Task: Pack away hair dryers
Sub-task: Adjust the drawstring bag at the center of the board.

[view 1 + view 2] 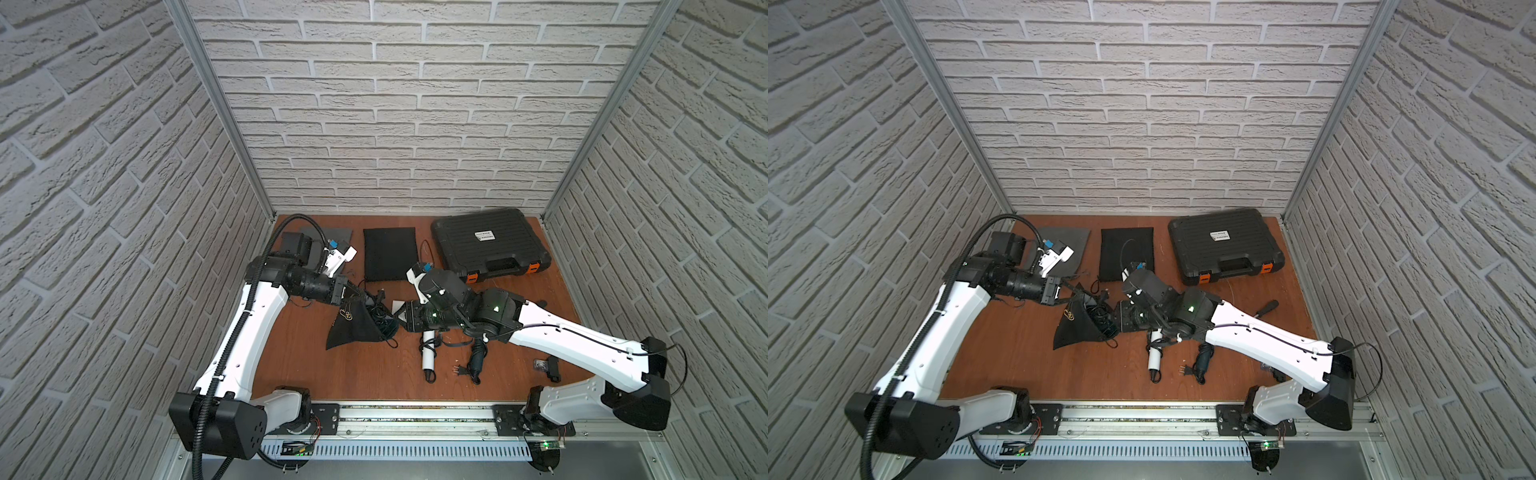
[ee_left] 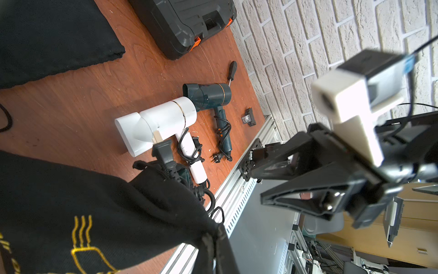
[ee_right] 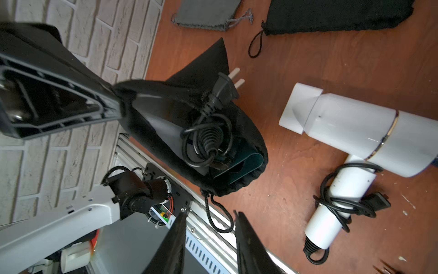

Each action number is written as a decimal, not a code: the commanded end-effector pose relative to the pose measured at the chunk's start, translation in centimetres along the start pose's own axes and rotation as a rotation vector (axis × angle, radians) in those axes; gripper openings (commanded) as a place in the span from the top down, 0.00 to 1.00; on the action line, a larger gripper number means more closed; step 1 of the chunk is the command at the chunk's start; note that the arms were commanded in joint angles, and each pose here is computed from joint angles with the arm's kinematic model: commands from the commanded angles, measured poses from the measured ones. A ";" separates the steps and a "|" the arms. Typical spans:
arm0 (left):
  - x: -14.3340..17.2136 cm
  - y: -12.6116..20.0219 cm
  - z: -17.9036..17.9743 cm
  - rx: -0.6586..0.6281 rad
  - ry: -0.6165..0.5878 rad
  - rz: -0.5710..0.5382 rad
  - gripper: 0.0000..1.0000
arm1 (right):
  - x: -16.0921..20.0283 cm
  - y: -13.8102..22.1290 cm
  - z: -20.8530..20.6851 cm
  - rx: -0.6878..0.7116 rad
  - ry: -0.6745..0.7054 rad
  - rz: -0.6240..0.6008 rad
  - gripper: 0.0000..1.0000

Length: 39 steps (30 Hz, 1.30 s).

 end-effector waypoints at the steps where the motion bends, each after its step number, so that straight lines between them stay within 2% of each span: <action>1: -0.9 0.8 -1.1 0.052 -0.059 -0.059 1.00 | 0.7 -1.7 -0.3 0.089 0.044 -0.013 0.62; 5: -0.8 0.8 -1.2 0.059 -0.061 -0.059 1.00 | 0.3 -3.1 0.1 0.127 0.071 -0.026 0.56; 9: -0.8 0.8 -1.2 0.058 -0.066 -0.060 1.00 | 0.0 -4.5 0.0 0.195 0.084 -0.033 0.55; 19: -0.7 0.9 -1.4 0.068 -0.069 -0.062 1.00 | 0.0 -7.5 0.6 0.169 0.087 -0.053 0.53; 24: -0.6 1.0 -1.6 0.073 -0.070 -0.062 1.00 | -0.6 -8.0 0.6 0.228 0.105 -0.089 0.52; 29: -0.6 1.0 -1.7 0.079 -0.074 -0.064 1.00 | -0.6 -9.5 0.8 0.253 0.133 -0.069 0.52; 39: -0.7 1.2 -1.6 0.090 -0.068 -0.075 1.00 | 0.3 -10.5 -0.3 0.216 0.126 -0.105 0.51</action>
Point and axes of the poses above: each gripper's point midway between its finger pads, its own y axis back along the fingers, its own z axis along the line the jaws close on, x = y × z, the point moved 10 cm from there along y, back along the fingers, and after that the axes turned 5 degrees about -y, right-handed, at the moved point
